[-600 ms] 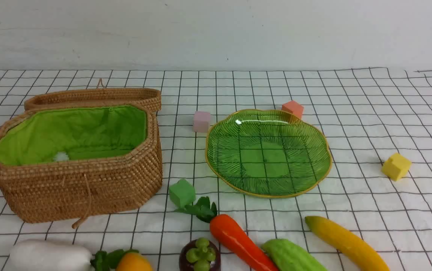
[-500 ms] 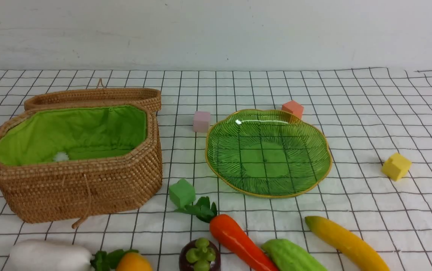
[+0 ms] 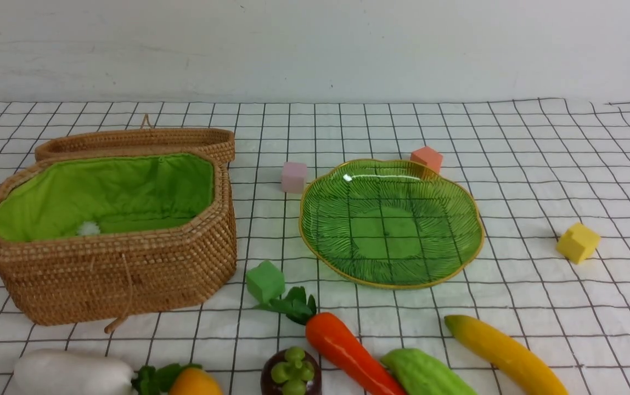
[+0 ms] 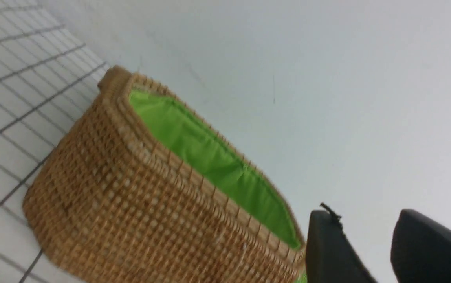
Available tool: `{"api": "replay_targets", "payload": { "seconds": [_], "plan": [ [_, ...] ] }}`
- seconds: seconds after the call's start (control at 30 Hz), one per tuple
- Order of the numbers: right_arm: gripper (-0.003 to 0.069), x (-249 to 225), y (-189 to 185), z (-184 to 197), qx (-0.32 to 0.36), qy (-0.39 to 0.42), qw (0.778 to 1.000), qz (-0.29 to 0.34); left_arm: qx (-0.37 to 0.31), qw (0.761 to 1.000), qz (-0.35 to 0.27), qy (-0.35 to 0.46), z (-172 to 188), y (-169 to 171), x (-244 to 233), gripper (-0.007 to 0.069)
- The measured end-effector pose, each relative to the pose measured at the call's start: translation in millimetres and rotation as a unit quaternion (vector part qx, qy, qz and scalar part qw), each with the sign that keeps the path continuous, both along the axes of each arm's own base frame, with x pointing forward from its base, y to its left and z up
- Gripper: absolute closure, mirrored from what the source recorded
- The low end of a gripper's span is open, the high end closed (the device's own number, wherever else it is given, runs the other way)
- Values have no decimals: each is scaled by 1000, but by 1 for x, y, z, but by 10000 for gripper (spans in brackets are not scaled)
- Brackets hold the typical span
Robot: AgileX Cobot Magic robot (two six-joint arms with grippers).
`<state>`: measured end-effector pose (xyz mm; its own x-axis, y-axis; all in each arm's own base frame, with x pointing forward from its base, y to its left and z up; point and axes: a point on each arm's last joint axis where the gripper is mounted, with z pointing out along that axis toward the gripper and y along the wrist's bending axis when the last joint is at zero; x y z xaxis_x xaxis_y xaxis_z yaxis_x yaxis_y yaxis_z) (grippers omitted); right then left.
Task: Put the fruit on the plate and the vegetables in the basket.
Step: Take a daikon with your left arm and place it on the basket on the left.
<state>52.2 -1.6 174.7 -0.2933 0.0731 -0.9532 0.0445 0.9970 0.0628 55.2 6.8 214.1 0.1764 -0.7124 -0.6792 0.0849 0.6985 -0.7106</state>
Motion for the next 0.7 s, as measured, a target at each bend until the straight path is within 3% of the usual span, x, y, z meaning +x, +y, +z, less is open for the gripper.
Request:
{"api": "replay_targets", "payload": {
  "seconds": [0.17,0.3,0.47,0.57,0.7],
  "plan": [
    [421,0,0,0,0,0,1000,0,9,999,8,-32,17,1,-3,386],
    [421,0,0,0,0,0,1000,0,84,995,-6,-57,59,-5,-14,386],
    [421,0,0,0,0,0,1000,0,159,985,-38,-45,141,-13,-12,386],
    [421,0,0,0,0,0,1000,0,193,975,-98,52,159,-22,13,386],
    [421,0,0,0,0,0,1000,0,227,934,-168,218,134,-29,51,386]
  ]
}}
